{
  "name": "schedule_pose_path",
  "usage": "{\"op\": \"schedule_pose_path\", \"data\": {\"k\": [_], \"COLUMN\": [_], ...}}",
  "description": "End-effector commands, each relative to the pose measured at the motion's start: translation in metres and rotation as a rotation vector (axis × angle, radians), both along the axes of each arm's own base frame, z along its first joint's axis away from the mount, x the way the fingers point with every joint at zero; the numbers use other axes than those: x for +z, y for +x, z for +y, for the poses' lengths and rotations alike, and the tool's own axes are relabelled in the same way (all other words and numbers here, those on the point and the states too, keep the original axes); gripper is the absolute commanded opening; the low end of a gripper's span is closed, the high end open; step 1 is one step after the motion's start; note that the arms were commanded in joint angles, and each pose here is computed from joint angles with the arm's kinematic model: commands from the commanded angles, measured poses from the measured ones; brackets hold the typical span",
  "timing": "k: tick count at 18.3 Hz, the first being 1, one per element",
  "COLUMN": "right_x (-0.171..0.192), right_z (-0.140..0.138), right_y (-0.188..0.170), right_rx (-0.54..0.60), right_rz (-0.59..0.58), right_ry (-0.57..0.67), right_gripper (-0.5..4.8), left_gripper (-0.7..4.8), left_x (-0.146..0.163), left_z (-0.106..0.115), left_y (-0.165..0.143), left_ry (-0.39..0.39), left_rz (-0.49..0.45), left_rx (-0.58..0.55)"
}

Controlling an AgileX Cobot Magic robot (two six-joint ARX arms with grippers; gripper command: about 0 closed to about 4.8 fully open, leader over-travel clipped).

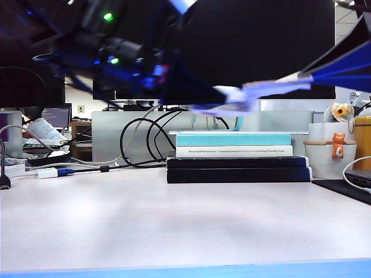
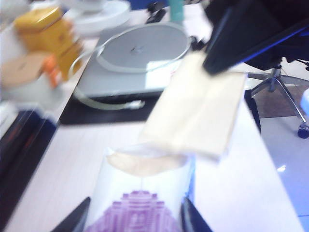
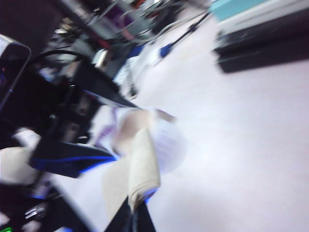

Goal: Pick up a packet of tissues from the table with the left hand, then take a tissue from it with the right hand.

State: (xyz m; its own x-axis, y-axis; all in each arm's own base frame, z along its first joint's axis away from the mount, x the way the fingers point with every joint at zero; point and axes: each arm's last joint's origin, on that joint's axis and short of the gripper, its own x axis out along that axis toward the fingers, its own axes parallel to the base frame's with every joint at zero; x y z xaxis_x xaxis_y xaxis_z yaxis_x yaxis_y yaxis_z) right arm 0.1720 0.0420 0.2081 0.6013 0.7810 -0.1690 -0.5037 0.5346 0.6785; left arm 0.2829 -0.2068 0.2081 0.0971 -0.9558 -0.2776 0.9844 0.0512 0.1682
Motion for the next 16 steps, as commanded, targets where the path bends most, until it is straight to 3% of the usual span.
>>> {"op": "schedule_pose_path", "data": {"k": [1,3,7,9,11,16], "right_x": [0.002,-0.003,-0.028,-0.037,-0.044,-0.073], "right_z": [-0.004,-0.005,-0.003,-0.002,-0.001,0.001], "right_y": [0.005,0.009,0.025,0.036,0.045,0.056], "right_rx": [-0.193,-0.249,-0.234,-0.233,-0.238,-0.227], "right_rz": [-0.099,-0.086,0.035,0.031,0.013,0.137], "right_ry": [-0.121,-0.16,-0.189,-0.181,-0.168,-0.2], "right_gripper": [-0.06,-0.06,-0.06,-0.06,-0.06,-0.06], "left_gripper": [2.42,2.41,2.32,2.3,1.26,1.2], "left_x": [-0.007,-0.011,-0.016,-0.017,-0.018,-0.042], "left_z": [0.018,0.027,0.034,0.035,0.035,0.042], "left_y": [0.008,0.012,0.017,0.019,0.018,0.007], "left_ry": [0.069,0.111,0.176,0.205,0.177,0.06], "left_rz": [0.065,0.087,0.053,0.045,0.06,0.126], "left_rx": [0.083,0.152,0.305,0.373,0.392,0.492]}}
